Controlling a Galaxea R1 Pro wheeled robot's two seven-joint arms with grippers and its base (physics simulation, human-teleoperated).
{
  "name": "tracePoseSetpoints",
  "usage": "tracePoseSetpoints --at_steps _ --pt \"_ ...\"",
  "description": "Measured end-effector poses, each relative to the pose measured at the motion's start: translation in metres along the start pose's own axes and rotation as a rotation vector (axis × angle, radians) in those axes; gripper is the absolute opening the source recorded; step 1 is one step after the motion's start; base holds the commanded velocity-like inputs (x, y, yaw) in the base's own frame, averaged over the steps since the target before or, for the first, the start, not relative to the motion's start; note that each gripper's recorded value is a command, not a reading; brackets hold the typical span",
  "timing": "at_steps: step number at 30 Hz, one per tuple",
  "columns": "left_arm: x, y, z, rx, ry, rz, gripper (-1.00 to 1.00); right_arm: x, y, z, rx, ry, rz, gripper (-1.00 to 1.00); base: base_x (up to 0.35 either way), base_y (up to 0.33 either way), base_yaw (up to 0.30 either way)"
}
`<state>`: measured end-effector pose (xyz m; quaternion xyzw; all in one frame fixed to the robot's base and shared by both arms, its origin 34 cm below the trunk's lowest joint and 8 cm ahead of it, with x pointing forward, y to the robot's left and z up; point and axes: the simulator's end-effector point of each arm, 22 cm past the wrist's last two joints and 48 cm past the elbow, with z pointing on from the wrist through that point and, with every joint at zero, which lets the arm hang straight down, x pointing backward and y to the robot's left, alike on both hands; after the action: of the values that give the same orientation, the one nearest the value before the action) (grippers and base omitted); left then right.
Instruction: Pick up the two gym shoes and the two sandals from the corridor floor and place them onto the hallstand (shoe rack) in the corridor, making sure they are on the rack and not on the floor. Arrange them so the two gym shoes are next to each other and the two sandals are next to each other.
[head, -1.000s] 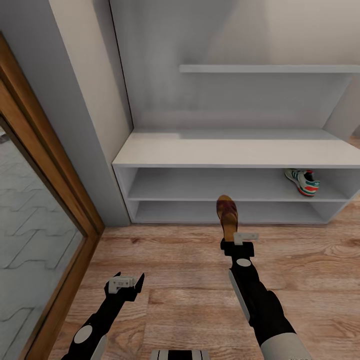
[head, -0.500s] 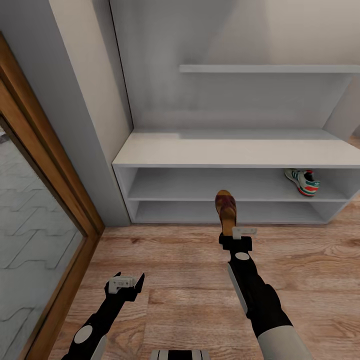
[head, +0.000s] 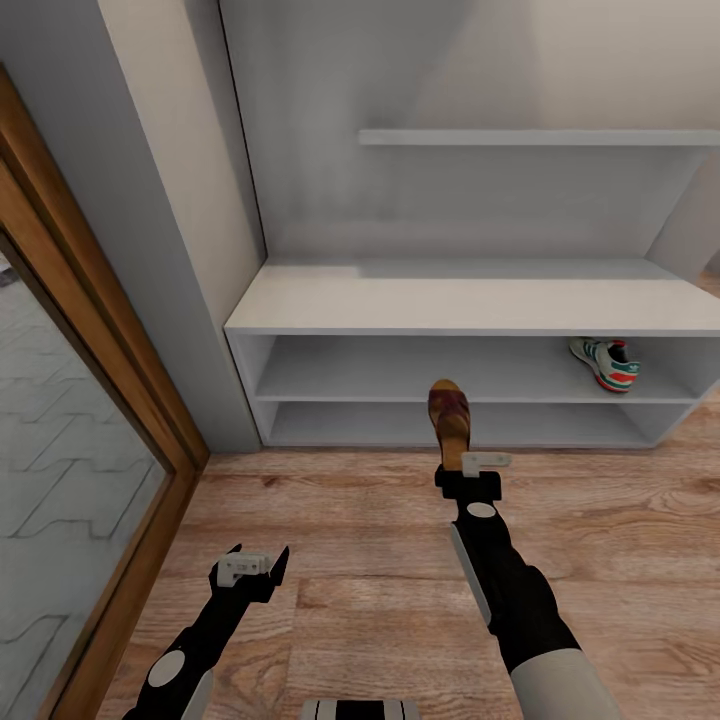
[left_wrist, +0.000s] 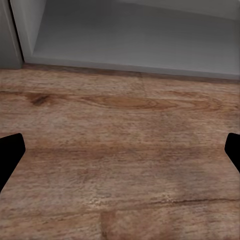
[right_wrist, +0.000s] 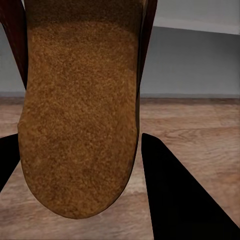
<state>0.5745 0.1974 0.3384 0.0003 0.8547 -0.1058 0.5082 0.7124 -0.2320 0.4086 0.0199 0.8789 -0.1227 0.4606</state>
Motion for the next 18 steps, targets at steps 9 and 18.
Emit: tracePoseSetpoints --at_steps 9,18 --pt "-0.0001 0.0 0.0 0.0 0.0 0.0 1.0 0.0001 0.0003 -0.0002 0.001 0.001 -0.001 -1.0 0.0 0.0 0.0" --pt "-0.0001 0.0 0.0 0.0 0.0 0.0 1.0 0.0044 -0.003 0.001 0.003 0.023 -0.005 -1.0 0.0 0.0 0.0"
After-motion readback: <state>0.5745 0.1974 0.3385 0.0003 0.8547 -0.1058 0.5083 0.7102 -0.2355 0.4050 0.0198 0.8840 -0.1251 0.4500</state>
